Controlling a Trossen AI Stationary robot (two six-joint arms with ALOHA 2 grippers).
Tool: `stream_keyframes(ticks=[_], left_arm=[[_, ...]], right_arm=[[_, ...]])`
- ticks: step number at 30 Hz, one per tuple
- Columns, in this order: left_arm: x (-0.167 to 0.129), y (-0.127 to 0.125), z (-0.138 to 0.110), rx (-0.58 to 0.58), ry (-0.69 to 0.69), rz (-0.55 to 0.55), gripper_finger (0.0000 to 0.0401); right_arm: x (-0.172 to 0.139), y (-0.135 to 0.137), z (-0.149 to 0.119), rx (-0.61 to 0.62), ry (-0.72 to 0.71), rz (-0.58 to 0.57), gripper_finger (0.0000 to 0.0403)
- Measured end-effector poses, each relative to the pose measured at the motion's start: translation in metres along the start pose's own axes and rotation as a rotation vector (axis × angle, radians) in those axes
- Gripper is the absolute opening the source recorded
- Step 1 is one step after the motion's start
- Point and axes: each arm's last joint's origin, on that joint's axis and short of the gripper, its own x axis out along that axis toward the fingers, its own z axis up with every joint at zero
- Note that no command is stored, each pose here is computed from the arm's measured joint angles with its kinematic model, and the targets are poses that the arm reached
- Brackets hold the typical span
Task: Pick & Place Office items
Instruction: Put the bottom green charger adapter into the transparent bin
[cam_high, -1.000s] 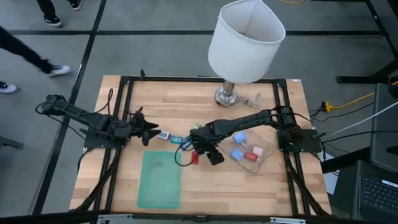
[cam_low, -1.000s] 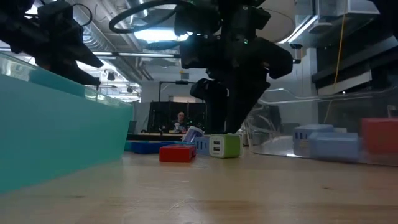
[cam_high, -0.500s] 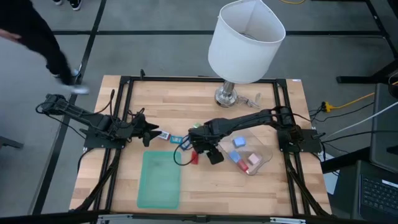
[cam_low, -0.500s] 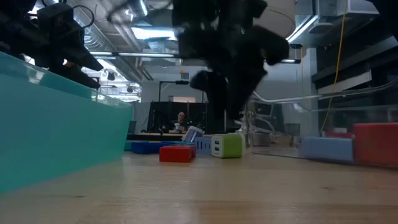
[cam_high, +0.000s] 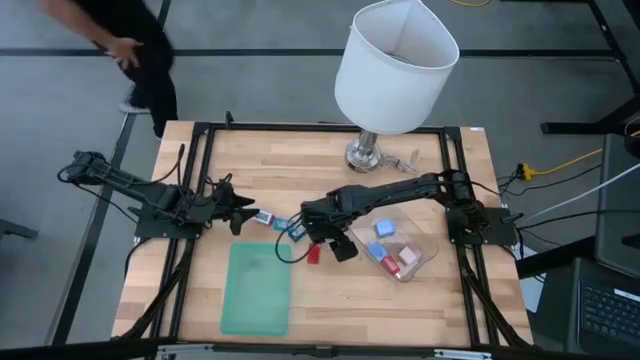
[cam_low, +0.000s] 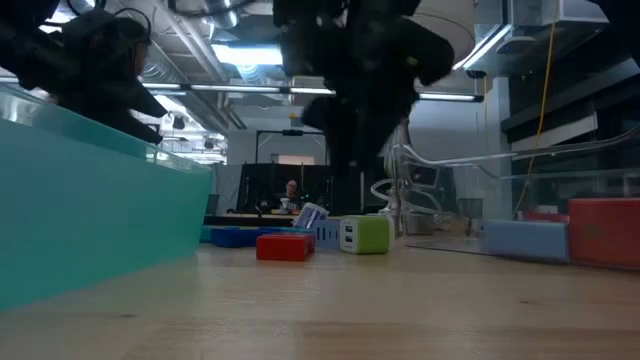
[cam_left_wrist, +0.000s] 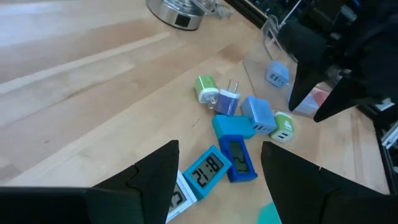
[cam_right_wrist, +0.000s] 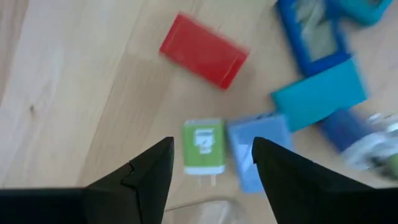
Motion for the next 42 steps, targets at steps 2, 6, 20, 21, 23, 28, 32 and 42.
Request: stream_keyframes(ticks=[2, 6, 20, 21, 23, 28, 32, 42], left_arm=[[0.001, 0.003, -0.003, 0.008, 0.006, 0.008, 0.0223], [0.004, 0.007, -0.009, 0.012, 0.024, 0.016, 0.0223], [0.004, 0.007, -0.011, 0.029, 0.04, 0.002, 0.0223], [0.004, 0.007, -0.011, 0.03, 0.041, 0.003, 0.0223], [0.004, 0.008, -0.011, 0.034, 0.045, 0.007, 0.0223], [0.004, 0.008, -0.011, 0.034, 0.05, 0.005, 0.0223], [0.004, 0.008, -0.012, 0.034, 0.053, 0.002, 0.0223], [0.004, 0.008, -0.011, 0.019, 0.051, 0.002, 0.0223]], right_arm=[[0.007, 0.003, -0.004, 0.027, 0.027, 0.009, 0.0226], [0.017, 0.009, -0.008, 0.059, 0.039, 0.016, 0.0226], [0.046, 0.01, -0.002, 0.187, 0.048, 0.057, 0.0226], [0.051, 0.011, -0.002, 0.192, 0.055, 0.069, 0.0226], [0.057, 0.013, -0.003, 0.198, 0.078, 0.076, 0.0226], [0.063, 0.013, -0.003, 0.225, 0.088, 0.093, 0.0226], [0.051, 0.009, 0.003, 0.239, 0.067, 0.088, 0.0226], [-0.011, 0.01, 0.032, 0.577, -0.009, 0.08, 0.0226]])
